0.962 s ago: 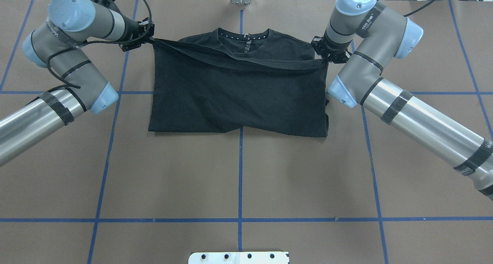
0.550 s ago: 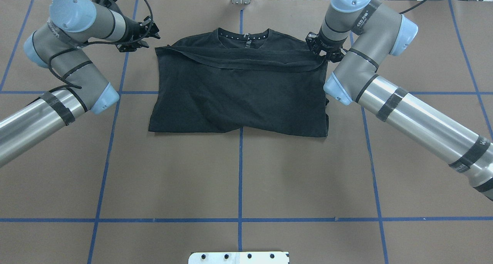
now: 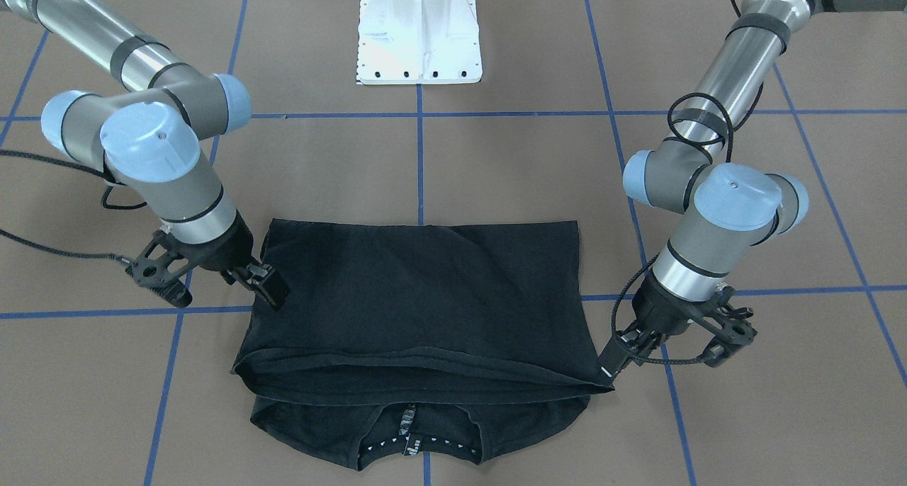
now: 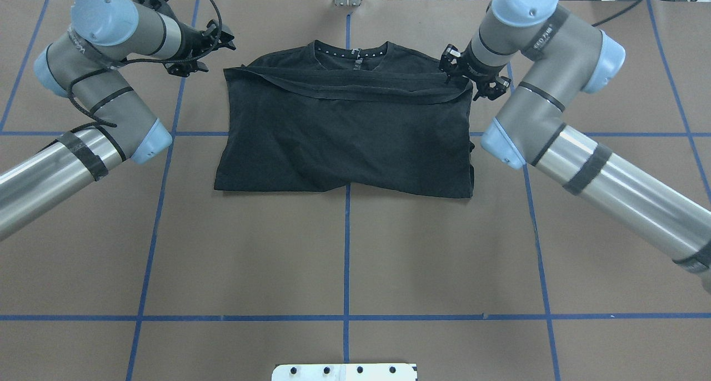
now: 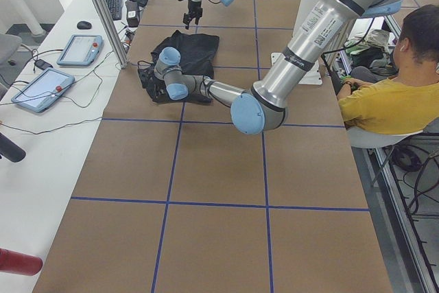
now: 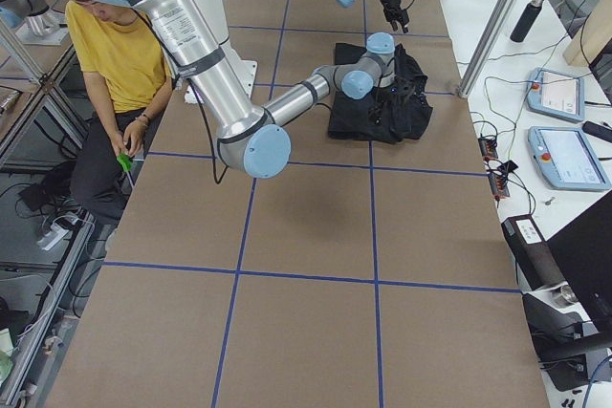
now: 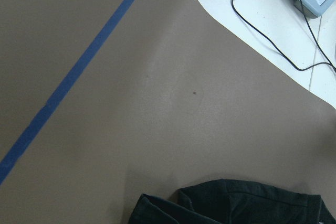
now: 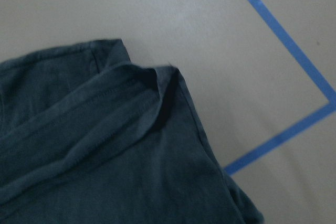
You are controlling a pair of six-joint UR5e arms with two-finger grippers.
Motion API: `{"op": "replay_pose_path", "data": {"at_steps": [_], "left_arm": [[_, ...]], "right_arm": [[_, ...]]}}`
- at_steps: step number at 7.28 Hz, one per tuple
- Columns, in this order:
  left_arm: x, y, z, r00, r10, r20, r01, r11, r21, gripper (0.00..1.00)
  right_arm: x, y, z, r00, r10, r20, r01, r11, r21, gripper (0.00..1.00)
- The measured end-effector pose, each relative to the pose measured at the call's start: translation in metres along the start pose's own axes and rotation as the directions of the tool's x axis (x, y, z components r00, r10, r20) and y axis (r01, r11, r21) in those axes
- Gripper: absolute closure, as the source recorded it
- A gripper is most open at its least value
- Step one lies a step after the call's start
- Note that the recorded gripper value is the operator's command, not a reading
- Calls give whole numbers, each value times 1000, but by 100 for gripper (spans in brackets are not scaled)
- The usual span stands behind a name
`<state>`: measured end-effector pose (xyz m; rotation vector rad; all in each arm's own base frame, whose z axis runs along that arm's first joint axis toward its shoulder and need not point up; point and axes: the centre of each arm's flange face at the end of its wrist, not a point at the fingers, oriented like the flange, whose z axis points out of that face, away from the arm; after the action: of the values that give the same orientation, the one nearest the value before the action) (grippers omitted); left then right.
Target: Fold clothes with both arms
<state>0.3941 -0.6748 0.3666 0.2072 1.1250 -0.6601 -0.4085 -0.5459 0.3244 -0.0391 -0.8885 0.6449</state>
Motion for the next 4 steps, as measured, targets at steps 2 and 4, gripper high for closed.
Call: {"op": "replay_pose_path", "data": {"at_steps": [2, 4], "left_arm": [[5, 1, -6, 1000, 1, -12, -1, 1000, 2, 14], [11, 1, -12, 1000, 4, -27, -3, 1000, 18, 14]], "right_arm": [[40, 69, 5, 1000, -26, 11, 26, 999, 32, 4], [61, 102, 30, 998, -59, -1, 59, 996, 74, 21]]}}
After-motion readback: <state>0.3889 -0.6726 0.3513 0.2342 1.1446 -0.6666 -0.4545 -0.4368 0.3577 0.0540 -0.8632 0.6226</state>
